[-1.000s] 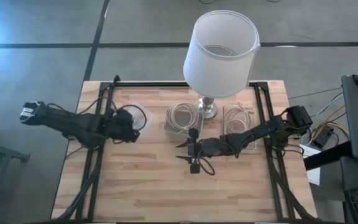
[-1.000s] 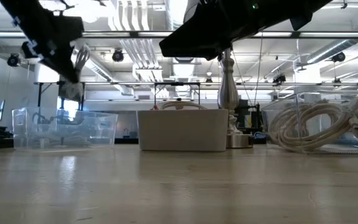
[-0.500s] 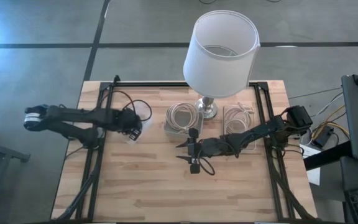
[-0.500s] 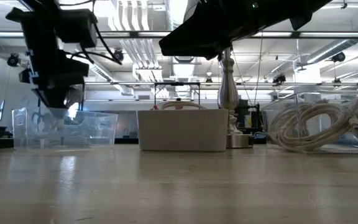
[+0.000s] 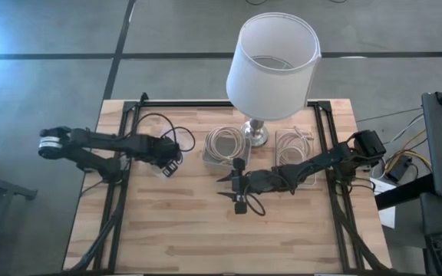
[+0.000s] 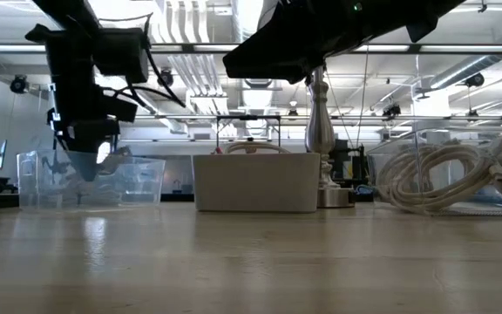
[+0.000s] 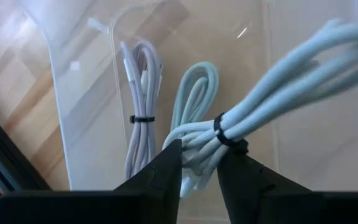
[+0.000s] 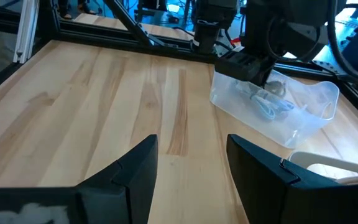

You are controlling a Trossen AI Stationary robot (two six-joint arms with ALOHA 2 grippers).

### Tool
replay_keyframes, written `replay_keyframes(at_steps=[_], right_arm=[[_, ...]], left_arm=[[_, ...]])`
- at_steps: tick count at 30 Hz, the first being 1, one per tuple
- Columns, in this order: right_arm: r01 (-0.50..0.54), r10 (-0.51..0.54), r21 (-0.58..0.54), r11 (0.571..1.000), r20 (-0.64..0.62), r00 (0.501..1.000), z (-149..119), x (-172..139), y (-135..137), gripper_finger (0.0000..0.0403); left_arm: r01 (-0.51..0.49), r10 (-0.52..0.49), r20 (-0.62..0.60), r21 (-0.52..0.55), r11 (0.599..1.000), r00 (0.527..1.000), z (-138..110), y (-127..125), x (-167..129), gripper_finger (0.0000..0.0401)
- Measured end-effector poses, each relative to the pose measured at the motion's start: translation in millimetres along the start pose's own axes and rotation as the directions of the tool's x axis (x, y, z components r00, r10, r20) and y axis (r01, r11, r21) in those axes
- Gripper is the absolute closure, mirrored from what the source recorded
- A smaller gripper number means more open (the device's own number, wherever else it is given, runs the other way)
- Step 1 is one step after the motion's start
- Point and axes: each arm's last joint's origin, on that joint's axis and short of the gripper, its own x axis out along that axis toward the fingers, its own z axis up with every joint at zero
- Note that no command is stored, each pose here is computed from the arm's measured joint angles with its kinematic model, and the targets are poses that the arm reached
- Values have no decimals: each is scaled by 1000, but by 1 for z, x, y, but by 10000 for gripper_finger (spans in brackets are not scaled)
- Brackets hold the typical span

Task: Pick & Place USB Port
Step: Put the white USB charger cable into the white bin, then return to Home Position

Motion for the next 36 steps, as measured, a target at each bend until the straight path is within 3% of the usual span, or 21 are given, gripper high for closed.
replay_keyframes(at_steps=[7, 13, 18, 22, 26, 32, 36], right_arm=[[0, 0, 20, 1000, 1, 1000, 0, 0, 0, 213], [-1, 1, 11, 1000, 8, 1000, 3, -3, 0, 213], [-18, 18, -5, 1000, 7, 1000, 22, -29, -1, 213], [-52, 51, -30, 998, -19, 999, 41, -68, -2, 213], [-82, 80, -42, 996, -59, 995, 53, -114, -7, 213], [-81, 94, 122, 989, -101, 990, 49, -160, -19, 213], [-96, 100, 83, 992, -49, 994, 28, -164, -20, 213]], left_arm=[[17, -17, 16, 42, 999, 1000, 11, 1, -23, 266], [31, -33, 27, 55, 998, 999, 17, 8, -56, 263], [94, -116, 187, 123, 988, 976, 16, 5, -83, 263], [89, -144, 409, 151, 985, 901, 8, 1, -107, 265], [32, -182, 566, 265, 964, 804, -11, 0, -129, 265], [-2, -253, 695, 343, 939, 673, -44, 1, -149, 265], [16, -332, 703, 415, 910, 629, -65, 6, -143, 265]])
